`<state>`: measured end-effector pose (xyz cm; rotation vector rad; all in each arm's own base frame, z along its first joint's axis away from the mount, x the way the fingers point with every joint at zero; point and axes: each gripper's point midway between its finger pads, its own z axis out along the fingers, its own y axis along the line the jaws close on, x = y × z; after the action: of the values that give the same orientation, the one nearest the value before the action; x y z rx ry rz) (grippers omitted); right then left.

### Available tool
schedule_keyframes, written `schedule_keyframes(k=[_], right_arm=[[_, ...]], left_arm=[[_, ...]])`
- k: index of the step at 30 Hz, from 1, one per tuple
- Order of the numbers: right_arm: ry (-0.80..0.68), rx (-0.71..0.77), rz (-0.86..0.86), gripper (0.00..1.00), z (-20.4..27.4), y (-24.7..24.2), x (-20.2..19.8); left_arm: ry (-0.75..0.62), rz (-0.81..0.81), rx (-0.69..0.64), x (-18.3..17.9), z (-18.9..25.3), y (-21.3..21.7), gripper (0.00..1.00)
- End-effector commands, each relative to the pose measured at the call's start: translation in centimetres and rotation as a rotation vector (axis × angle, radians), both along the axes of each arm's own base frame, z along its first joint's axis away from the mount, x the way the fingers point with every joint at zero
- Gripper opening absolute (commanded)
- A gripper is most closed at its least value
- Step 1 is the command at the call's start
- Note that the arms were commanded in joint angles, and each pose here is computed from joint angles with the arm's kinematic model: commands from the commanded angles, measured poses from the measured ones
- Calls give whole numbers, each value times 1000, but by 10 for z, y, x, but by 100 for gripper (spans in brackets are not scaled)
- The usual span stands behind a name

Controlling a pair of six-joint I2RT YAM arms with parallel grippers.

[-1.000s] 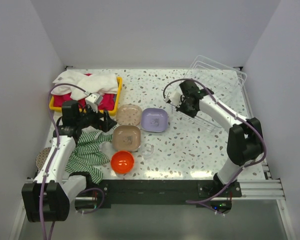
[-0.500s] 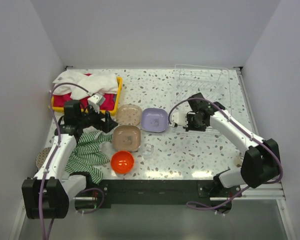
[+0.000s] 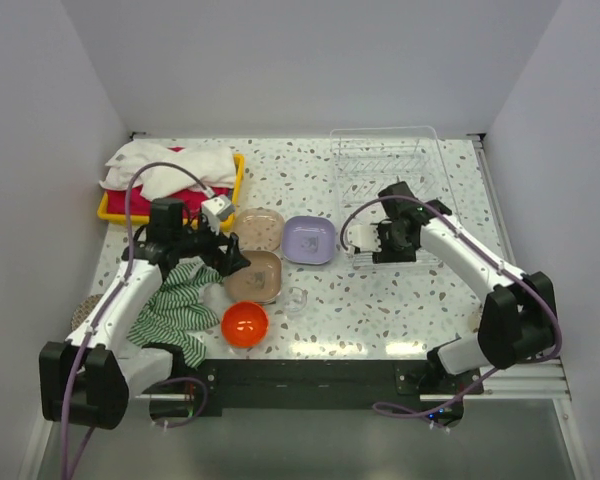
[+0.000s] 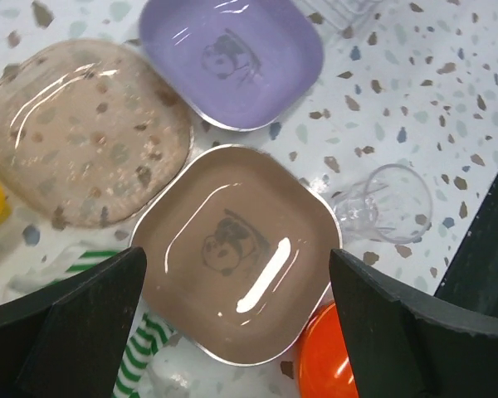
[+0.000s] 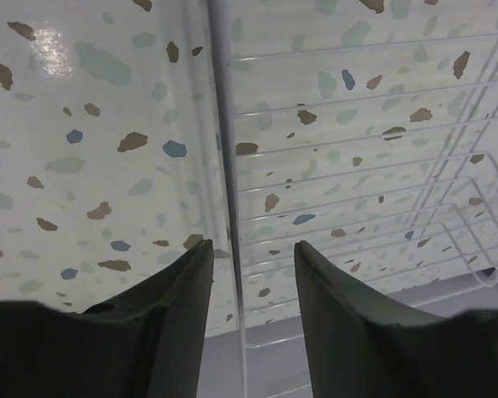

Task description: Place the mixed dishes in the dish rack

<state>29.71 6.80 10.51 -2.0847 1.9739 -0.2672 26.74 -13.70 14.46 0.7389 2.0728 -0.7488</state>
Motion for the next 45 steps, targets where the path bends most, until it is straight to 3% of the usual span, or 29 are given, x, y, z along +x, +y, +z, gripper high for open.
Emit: schedule_keyframes(k=[1,6,9,12,16,25,33,40,43,45], right_arm=[[-99,123,-80,60,60,10,3],[-204,374,-330,68,127,23,-5],[-255,530,-554,70,149,27,-6],[-214,633,-817,70,149,27,-17],[-107,820,-1052,72,144,22,-38],[-68,885,-1172,72,132,13,-64],[-115,989,-1251,71,139,-5,-78],[-153,1027,-1297,71,149,-17,-84],[-150,1027,-1303,71,147,-17,-82],[-143,1022,-1314,71,145,-17,-80]], left_arm=[[-70,-229,71,-18,29,-34,96],[-131,-416,168,-40,42,-52,95],[-107,-615,213,-85,28,-74,89],[-50,-710,263,-115,9,-83,81],[-26,-690,318,-112,0,-84,75],[-119,-811,499,-102,-19,-120,65],[-132,-912,597,-132,-52,-141,57],[-107,-852,690,-119,-72,-137,53],[-111,-844,700,-114,-76,-141,49],[-105,-846,707,-113,-79,-142,38]])
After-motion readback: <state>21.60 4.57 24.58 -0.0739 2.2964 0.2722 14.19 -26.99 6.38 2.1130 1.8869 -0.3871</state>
